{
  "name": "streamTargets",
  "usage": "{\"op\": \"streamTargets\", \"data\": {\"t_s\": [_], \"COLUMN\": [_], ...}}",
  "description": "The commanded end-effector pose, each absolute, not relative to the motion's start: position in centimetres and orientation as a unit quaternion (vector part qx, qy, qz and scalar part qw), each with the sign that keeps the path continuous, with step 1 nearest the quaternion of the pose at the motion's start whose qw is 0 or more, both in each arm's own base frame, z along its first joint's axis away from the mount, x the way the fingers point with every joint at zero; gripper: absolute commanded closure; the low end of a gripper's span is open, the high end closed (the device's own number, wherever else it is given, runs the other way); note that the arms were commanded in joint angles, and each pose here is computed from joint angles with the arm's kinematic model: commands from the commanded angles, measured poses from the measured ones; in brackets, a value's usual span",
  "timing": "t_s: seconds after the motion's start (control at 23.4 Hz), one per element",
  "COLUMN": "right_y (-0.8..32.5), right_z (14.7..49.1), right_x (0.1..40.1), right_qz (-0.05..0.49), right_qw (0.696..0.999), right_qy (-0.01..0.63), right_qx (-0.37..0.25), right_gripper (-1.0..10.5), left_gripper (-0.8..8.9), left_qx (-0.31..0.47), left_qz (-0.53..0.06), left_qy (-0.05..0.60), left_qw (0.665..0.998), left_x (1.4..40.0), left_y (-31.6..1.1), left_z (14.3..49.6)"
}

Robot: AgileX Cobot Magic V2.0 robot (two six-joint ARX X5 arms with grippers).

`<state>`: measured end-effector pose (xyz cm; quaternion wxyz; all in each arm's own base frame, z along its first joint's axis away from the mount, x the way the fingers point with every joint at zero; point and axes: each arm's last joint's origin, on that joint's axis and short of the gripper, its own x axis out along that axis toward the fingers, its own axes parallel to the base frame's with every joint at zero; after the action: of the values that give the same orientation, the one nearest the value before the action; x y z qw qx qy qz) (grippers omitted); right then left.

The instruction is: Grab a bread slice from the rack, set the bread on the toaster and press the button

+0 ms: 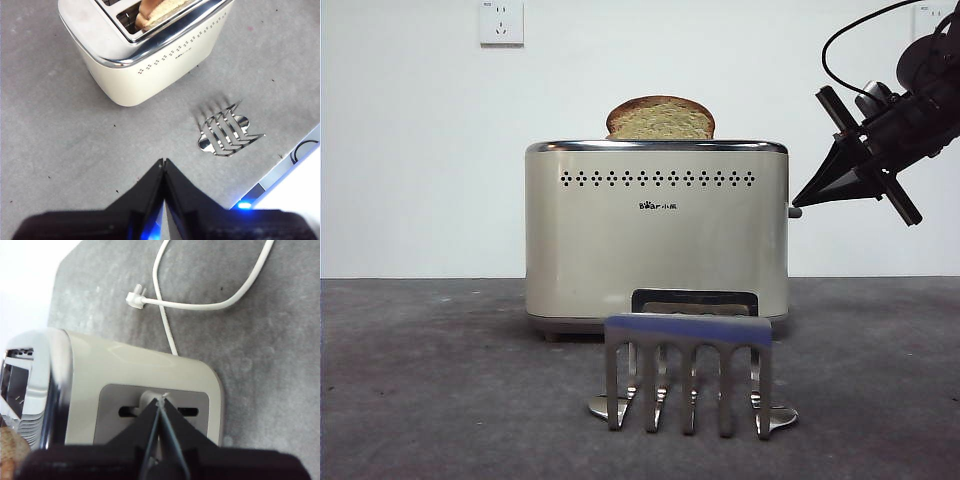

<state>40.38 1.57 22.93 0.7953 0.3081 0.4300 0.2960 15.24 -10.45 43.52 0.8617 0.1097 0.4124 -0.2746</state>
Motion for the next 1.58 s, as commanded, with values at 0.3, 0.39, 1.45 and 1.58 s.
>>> {"op": "streamTargets", "data": {"t_s": [0.3,0.39,1.45,1.58], "right_y": [2.3,2.3,2.0,2.0], "right_z": [20.6,20.5,15.4,15.4], "right_x": [41.1,41.0,41.4,41.3], "right_qz": [0.302,0.297,0.243,0.241], "right_qw": [0.772,0.768,0.74,0.739], "right_qy": [0.458,0.466,0.537,0.539], "right_qx": [0.322,0.323,0.323,0.324], "right_gripper": [9.5,9.5,9.5,9.5], "left_gripper": [8.22,8.22,8.22,8.22], "left_qx": [0.099,0.099,0.099,0.099], "left_qz": [-0.271,-0.271,-0.271,-0.271], "left_qy": [0.415,0.415,0.416,0.416], "left_qw": [0.863,0.863,0.862,0.862], "left_x": [15.2,15.2,15.2,15.2], "left_y": [-10.4,-10.4,-10.5,-10.5], "left_z": [43.5,43.5,43.4,43.4]}}
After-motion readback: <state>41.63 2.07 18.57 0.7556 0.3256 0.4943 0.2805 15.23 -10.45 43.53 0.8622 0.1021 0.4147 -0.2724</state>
